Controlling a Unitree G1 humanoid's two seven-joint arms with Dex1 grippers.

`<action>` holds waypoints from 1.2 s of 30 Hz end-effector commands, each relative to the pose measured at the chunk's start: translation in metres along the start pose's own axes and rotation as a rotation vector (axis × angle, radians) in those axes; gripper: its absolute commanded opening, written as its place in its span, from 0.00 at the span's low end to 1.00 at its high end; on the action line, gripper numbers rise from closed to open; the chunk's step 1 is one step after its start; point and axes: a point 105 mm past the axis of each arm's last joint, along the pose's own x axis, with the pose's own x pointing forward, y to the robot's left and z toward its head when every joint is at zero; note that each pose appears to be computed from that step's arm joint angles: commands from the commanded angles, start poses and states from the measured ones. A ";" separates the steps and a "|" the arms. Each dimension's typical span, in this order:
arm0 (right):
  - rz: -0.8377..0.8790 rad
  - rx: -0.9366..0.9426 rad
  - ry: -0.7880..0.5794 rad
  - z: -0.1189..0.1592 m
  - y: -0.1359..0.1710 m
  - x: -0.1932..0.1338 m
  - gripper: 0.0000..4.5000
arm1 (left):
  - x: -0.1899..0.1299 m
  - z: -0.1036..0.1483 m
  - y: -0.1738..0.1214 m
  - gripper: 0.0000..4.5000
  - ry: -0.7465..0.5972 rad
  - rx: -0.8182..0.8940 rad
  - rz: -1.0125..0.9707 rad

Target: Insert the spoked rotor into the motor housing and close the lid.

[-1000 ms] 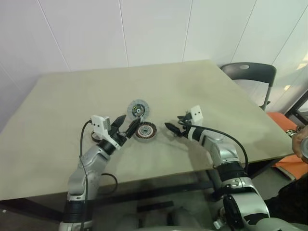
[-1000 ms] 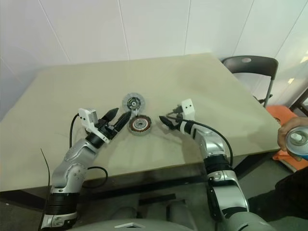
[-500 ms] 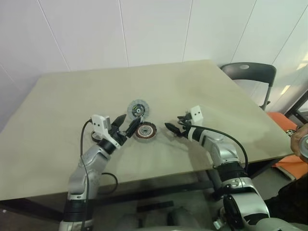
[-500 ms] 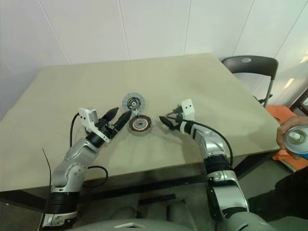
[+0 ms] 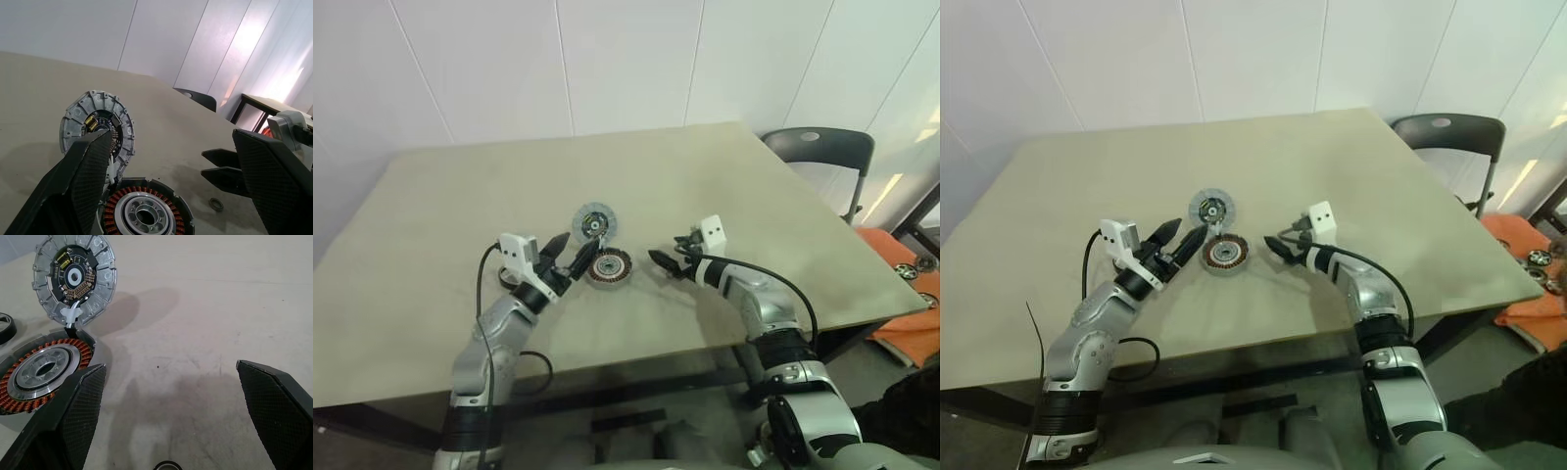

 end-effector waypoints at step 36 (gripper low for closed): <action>0.014 -0.045 -0.036 0.015 0.002 0.002 0.99 | 0.002 0.012 -0.003 0.93 -0.040 0.033 -0.015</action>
